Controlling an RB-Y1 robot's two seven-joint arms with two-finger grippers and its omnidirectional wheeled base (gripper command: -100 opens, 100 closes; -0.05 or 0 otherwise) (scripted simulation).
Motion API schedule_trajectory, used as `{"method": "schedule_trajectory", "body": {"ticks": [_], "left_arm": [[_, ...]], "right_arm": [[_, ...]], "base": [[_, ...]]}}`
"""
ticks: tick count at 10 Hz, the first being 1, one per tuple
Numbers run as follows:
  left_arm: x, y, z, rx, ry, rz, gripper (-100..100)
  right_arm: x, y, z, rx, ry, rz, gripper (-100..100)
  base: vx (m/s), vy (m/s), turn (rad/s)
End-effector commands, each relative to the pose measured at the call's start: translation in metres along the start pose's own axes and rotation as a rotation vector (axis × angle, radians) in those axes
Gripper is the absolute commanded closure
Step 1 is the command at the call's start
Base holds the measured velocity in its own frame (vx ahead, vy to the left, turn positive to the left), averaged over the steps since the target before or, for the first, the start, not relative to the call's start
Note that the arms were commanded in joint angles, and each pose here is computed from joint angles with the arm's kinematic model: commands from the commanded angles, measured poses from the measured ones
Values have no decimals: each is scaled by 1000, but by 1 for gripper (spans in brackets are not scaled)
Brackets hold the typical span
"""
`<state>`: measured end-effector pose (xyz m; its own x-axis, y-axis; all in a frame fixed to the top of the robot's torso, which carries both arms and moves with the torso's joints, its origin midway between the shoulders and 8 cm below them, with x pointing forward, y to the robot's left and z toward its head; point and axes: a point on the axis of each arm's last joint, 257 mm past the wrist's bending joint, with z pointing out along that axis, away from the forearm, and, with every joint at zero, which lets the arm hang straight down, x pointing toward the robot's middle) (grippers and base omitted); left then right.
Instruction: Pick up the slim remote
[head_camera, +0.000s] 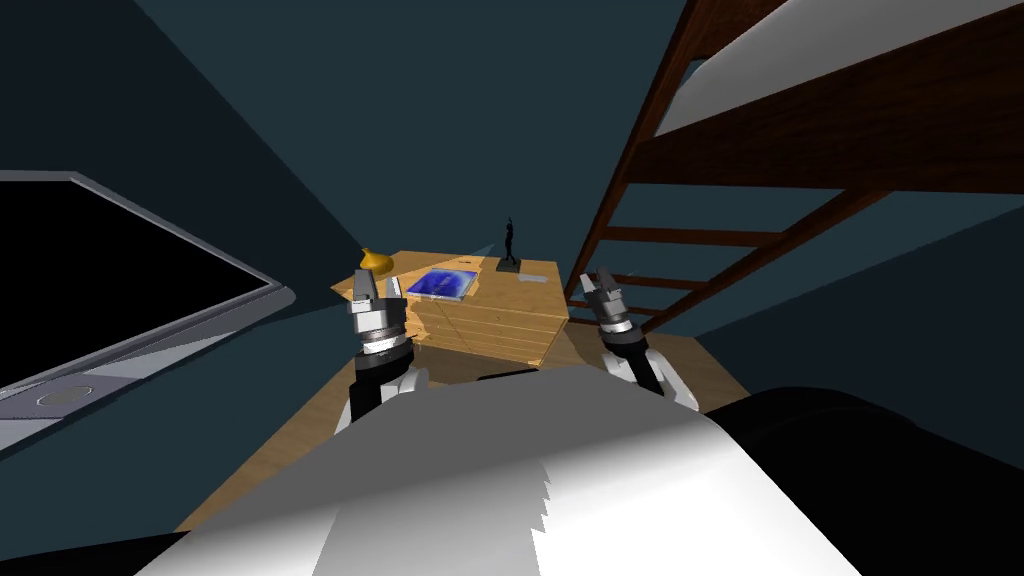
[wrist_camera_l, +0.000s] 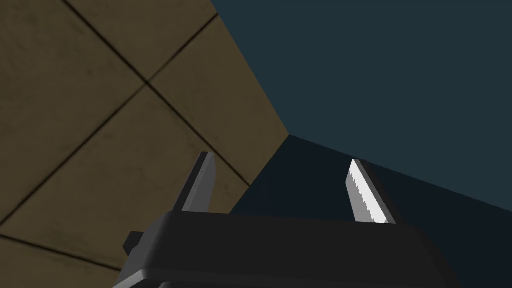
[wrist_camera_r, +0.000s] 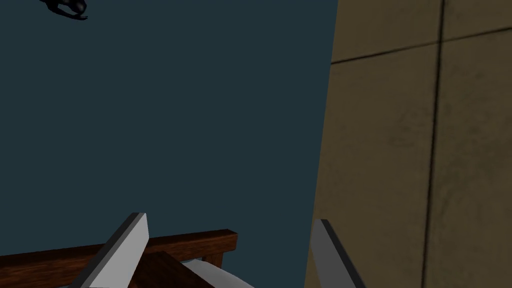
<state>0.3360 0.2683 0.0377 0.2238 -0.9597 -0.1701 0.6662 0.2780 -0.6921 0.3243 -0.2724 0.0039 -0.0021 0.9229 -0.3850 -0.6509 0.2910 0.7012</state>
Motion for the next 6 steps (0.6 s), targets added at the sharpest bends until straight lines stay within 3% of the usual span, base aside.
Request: {"method": "schedule_trajectory", "body": {"ticks": [1, 4, 5, 6], "left_arm": [[0, 0, 0, 0, 0, 0, 0], [0, 0, 0, 0, 0, 0, 0], [0, 0, 0, 0, 0, 0, 0], [0, 0, 0, 0, 0, 0, 0]], "right_arm": [[0, -12, -8, 40, 55, -43, -100], [-1, -35, -28, 120, 158, -116, -100], [0, -35, -28, 120, 167, -119, -100], [-3, -48, -40, 166, 216, -155, -100]], "base": [[-60, 30, 205], [-62, 32, 230], [-39, 16, 153], [-37, 22, 287]]}}
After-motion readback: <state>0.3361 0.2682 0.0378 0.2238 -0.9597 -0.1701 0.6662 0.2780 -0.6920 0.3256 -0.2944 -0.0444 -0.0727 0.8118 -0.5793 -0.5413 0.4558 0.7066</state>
